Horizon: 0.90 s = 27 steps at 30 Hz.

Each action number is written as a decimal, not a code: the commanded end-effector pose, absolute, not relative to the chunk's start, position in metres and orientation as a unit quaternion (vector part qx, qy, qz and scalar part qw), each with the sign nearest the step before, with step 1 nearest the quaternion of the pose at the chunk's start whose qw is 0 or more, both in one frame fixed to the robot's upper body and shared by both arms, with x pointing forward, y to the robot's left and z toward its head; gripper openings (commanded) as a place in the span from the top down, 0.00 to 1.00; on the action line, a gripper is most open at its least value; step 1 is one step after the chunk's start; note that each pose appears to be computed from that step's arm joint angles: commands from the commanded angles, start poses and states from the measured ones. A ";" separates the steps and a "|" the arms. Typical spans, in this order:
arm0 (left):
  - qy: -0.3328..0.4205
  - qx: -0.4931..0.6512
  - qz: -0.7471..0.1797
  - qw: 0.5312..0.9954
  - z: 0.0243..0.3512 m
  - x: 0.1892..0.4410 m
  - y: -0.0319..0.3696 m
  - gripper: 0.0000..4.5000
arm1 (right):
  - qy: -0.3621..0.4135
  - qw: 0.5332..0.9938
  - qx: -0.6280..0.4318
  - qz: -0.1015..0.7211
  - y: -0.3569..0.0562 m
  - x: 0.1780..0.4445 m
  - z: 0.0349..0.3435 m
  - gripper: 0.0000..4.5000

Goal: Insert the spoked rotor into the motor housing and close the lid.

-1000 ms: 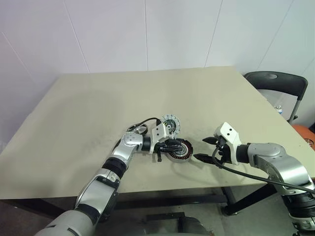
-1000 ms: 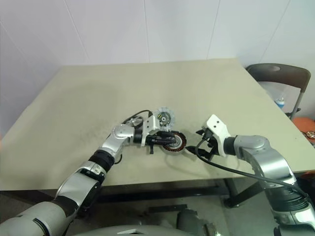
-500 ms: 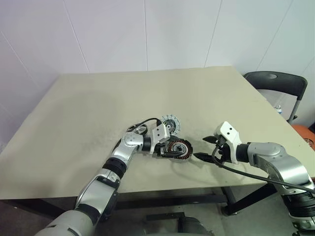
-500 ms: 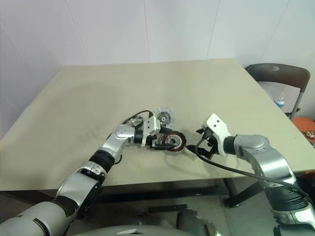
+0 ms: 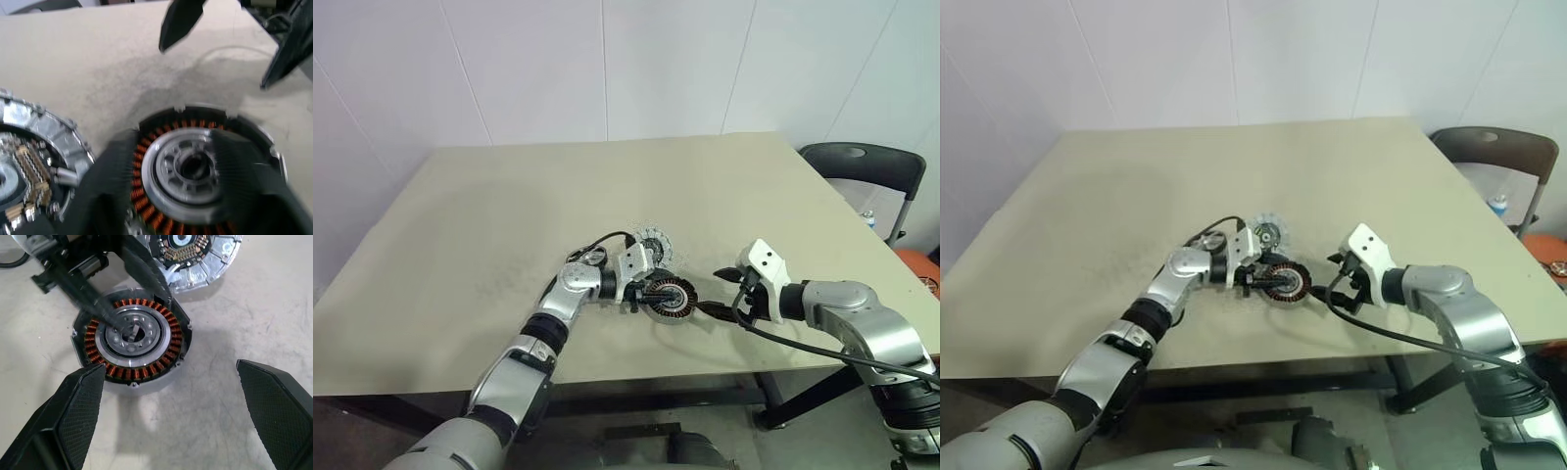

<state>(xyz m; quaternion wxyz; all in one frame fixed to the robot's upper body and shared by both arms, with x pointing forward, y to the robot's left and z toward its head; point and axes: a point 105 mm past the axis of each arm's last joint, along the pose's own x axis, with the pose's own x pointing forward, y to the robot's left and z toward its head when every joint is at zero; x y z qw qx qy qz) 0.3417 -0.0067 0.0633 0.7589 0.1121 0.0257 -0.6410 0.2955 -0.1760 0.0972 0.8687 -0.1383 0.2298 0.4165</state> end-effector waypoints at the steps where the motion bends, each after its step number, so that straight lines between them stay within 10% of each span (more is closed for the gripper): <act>1: 0.000 0.107 -0.643 0.758 0.079 0.345 -0.011 0.78 | 0.206 0.872 -0.150 0.419 -0.174 0.300 0.109 0.00; 4: 0.005 0.116 -0.644 0.756 0.074 0.343 -0.012 0.99 | 0.205 0.872 -0.151 0.418 -0.174 0.301 0.110 0.00; 27: 0.063 0.128 -0.682 0.717 0.046 0.321 -0.012 0.99 | 0.190 0.880 -0.152 0.407 -0.176 0.304 0.114 0.00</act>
